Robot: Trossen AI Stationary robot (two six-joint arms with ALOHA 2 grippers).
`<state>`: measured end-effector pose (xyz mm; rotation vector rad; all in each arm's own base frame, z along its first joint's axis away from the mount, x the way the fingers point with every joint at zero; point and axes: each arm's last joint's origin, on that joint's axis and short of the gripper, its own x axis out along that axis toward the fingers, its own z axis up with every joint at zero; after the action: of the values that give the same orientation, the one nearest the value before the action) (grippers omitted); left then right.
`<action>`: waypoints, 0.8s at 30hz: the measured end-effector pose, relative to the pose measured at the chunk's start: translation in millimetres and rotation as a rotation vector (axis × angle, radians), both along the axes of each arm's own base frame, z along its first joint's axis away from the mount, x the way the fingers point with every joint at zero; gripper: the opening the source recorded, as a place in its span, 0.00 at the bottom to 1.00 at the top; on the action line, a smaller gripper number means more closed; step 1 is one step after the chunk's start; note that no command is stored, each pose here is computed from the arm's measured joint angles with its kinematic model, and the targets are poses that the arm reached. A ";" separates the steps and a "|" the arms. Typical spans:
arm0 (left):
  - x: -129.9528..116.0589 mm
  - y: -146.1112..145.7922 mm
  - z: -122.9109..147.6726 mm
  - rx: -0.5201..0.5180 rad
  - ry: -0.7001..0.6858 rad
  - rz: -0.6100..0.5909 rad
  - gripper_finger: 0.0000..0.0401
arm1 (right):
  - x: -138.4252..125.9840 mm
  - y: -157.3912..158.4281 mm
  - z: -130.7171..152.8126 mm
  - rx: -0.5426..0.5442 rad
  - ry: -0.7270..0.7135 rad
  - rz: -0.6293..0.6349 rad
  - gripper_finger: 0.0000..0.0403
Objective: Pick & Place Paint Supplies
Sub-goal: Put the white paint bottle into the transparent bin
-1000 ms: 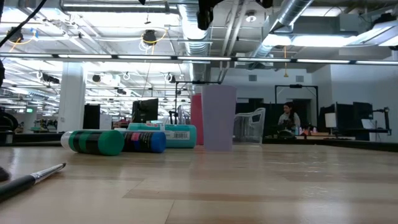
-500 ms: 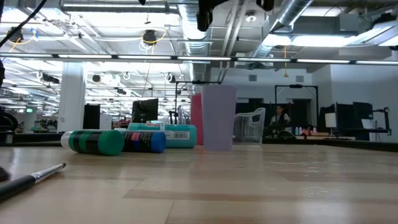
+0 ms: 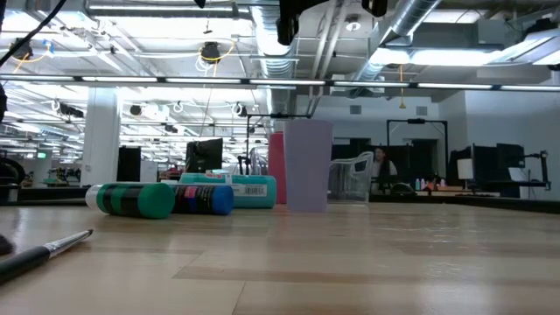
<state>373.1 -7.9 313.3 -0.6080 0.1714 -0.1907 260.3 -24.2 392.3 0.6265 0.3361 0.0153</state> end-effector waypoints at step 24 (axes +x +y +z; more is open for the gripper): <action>-25.3 33.2 4.3 -0.014 0.198 0.086 0.58 | -27.3 -5.8 -3.0 -0.083 0.139 -0.211 0.49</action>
<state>347.8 25.3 317.6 -0.6463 0.3346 -0.0481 233.0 -30.0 389.3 0.5798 0.4012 -0.2443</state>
